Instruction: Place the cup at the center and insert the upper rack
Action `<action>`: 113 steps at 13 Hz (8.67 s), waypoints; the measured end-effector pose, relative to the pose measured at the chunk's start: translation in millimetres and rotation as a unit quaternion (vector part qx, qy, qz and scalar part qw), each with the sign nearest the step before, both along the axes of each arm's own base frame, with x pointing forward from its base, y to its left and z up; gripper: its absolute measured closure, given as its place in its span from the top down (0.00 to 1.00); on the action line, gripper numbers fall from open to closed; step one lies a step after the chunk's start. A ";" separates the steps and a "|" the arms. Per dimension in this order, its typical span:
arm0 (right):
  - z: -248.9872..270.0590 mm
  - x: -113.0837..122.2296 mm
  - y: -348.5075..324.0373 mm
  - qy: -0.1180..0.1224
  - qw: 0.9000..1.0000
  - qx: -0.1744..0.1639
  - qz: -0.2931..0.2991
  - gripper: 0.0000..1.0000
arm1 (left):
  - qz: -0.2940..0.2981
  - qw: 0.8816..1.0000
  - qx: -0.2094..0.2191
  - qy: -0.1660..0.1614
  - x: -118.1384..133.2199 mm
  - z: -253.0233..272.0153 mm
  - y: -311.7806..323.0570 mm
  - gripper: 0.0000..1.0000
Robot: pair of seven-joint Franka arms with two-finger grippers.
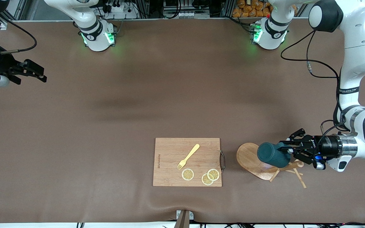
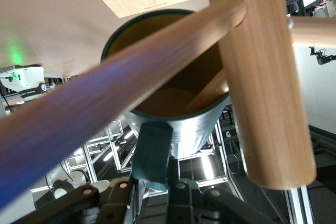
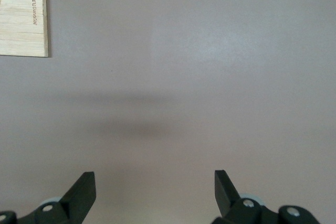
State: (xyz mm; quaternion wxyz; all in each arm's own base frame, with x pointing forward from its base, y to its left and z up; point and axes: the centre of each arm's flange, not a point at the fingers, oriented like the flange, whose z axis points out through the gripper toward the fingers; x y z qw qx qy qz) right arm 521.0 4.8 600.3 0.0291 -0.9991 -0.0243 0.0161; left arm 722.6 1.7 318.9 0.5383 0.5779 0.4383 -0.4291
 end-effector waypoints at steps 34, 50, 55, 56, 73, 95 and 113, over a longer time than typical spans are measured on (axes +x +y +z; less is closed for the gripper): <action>-0.1 -0.2 0.0 0.001 1.000 0.000 0.000 1.00 | 0.012 1.000 0.027 -0.004 4.0 -0.1 6.7 0.33; -0.3 -0.2 0.0 0.001 1.000 0.000 0.000 1.00 | -0.003 0.998 0.049 -0.031 8.9 26.0 0.7 1.00; -0.5 -0.3 0.0 0.001 1.000 0.000 0.000 1.00 | -0.037 0.991 0.106 -0.069 -1.1 82.9 -6.6 1.00; -0.5 -0.3 0.0 0.001 1.000 0.000 0.000 1.00 | -0.045 0.989 0.119 -0.077 -4.1 94.6 -10.0 1.00; -2.1 -0.5 1.3 0.003 1.000 0.000 0.001 1.00 | -0.337 0.793 0.457 -0.220 -123.1 270.5 -72.2 1.00; -2.4 -0.5 3.5 0.003 1.000 0.000 0.003 1.00 | -0.394 0.632 0.553 -0.373 -180.4 292.6 -37.0 1.00; -3.9 -0.7 10.3 0.004 1.000 -0.001 0.010 1.00 | -0.423 0.603 0.568 -0.366 -203.7 316.6 -35.5 1.00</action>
